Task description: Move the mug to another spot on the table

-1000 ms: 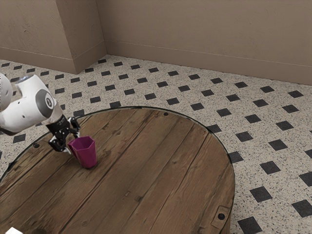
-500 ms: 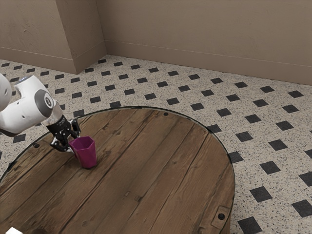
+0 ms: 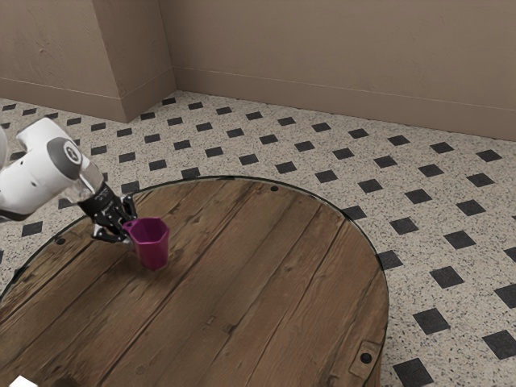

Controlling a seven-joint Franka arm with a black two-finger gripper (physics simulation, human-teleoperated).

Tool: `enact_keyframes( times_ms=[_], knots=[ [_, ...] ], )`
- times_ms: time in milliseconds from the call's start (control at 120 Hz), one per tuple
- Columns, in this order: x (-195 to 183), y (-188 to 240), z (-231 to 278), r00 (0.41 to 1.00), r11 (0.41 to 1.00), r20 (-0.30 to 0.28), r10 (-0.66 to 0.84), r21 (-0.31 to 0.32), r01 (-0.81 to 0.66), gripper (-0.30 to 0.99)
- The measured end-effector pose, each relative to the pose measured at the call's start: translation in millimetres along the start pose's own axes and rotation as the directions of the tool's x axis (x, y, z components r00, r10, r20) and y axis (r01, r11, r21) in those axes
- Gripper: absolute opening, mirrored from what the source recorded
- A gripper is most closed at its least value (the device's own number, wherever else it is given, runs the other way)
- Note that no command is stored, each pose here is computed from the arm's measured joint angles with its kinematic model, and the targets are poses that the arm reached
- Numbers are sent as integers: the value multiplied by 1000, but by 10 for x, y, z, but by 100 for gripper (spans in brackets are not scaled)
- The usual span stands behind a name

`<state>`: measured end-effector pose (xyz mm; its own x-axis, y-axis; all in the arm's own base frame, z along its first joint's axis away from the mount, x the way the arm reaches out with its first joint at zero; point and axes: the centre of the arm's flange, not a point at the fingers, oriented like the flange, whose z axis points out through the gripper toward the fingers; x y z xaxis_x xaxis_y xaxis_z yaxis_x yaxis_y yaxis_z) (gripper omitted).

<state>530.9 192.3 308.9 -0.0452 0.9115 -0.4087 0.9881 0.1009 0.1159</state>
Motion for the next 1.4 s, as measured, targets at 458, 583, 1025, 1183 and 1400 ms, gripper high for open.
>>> enact_keyframes(
  times_ms=[458,583,1025,1183,1400],
  knots=[
    [-634,-56,544,987,998,160,12,61,-22,-6],
    [-580,-72,650,988,997,154,-1,71,-10,-6],
    [-556,-2,802,989,999,151,-3,49,-4,43],
    [-481,-10,854,987,999,158,-12,41,6,57],
    [-102,74,652,993,1000,118,-6,-9,7,65]
  ],
)
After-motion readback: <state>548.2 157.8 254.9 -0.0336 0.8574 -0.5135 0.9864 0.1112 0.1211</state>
